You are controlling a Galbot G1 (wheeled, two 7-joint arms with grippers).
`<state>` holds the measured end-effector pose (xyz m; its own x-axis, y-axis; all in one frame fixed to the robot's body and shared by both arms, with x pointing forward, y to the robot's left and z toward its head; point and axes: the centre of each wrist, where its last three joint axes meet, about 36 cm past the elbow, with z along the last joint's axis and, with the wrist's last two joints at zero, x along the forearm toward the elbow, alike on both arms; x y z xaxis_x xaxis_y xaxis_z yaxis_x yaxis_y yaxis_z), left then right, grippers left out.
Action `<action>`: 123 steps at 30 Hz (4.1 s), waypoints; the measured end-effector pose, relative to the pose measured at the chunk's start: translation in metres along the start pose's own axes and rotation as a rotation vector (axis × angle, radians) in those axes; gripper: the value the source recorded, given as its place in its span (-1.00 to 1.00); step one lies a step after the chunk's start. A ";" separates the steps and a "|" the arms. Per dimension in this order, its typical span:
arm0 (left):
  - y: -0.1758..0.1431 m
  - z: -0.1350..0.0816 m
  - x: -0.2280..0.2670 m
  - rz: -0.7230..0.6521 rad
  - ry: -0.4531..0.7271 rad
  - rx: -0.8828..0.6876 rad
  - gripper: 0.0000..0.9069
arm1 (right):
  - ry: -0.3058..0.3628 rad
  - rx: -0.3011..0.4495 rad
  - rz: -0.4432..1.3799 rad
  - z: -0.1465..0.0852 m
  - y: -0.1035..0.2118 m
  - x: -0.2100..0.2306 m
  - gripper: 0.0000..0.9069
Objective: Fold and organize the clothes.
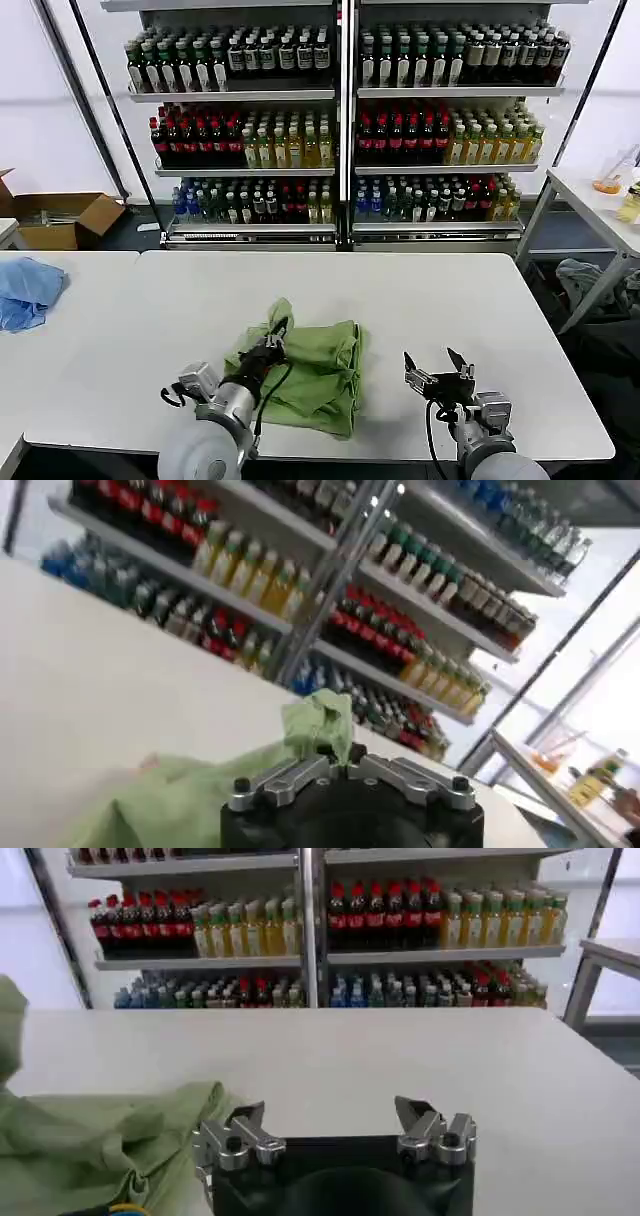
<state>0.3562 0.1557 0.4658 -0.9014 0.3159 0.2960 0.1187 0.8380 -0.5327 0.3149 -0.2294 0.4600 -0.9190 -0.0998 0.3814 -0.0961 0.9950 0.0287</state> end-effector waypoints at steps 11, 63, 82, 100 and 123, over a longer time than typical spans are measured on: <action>-0.015 0.029 -0.032 0.049 0.073 0.061 1.00 | -0.003 -0.009 -0.001 0.001 0.002 0.001 1.00; 0.073 0.041 -0.023 -0.296 0.132 -0.271 -0.91 | -0.025 -0.013 -0.013 -0.006 0.002 0.002 1.00; 0.080 0.008 -0.018 -0.254 0.068 -0.067 -0.96 | -0.033 -0.012 -0.008 -0.008 0.001 0.006 1.00; 0.099 -0.113 0.046 -0.444 -0.274 -0.436 -0.96 | -0.051 -0.004 -0.017 -0.015 0.006 0.012 1.00; 0.034 0.012 -0.019 -0.330 -0.078 -0.830 -0.93 | -0.046 -0.019 -0.003 -0.009 0.007 0.021 1.00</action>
<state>0.3722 0.1728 0.4326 -0.9652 -0.0040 0.2616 0.0839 0.9423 0.3242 0.2985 -0.2239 0.4769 -0.9353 -0.1025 0.3386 -0.0917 0.9946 0.0477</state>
